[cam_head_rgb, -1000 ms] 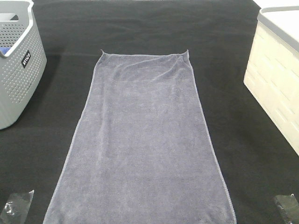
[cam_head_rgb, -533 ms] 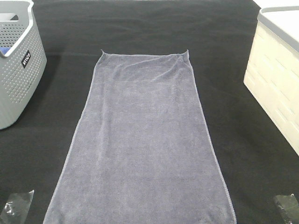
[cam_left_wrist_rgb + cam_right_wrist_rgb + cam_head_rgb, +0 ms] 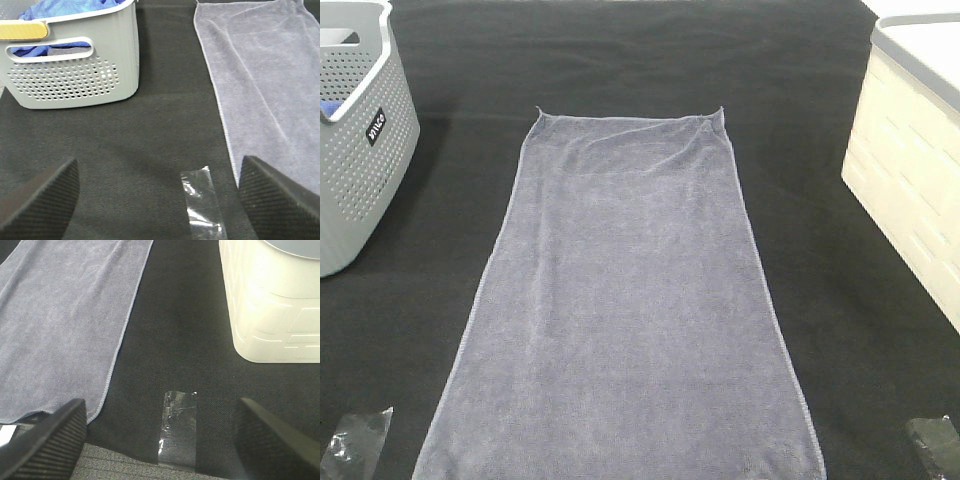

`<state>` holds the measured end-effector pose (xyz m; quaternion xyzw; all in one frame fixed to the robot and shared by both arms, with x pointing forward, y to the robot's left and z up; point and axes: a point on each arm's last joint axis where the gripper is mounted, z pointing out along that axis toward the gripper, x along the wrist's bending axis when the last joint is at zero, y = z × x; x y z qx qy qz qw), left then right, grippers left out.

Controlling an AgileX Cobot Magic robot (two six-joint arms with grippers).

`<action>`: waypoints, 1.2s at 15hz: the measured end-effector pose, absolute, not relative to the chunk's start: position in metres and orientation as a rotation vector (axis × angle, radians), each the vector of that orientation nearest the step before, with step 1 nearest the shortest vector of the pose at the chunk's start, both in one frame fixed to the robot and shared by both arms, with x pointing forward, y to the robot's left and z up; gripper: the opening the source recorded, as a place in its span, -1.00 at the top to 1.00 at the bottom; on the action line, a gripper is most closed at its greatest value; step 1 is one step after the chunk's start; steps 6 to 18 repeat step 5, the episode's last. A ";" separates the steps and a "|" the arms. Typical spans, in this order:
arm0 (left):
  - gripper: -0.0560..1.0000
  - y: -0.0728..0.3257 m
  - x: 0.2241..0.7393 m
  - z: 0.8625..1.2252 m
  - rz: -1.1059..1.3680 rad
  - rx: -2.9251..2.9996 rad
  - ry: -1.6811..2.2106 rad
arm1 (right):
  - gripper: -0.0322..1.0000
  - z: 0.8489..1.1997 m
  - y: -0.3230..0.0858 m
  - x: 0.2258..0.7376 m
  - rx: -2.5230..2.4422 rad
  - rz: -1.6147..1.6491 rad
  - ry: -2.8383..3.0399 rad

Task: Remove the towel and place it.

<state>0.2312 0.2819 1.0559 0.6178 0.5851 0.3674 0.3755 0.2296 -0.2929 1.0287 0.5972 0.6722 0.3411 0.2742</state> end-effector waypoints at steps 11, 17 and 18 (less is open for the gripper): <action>-0.65 0.283 0.231 1.056 0.953 1.589 1.499 | -0.58 1.029 -0.293 0.230 1.606 0.917 1.808; -0.65 0.283 0.231 1.056 0.953 1.589 1.499 | -0.58 1.029 -0.293 0.230 1.606 0.917 1.808; -0.65 0.283 0.231 1.056 0.953 1.589 1.499 | -0.58 1.029 -0.293 0.230 1.606 0.917 1.808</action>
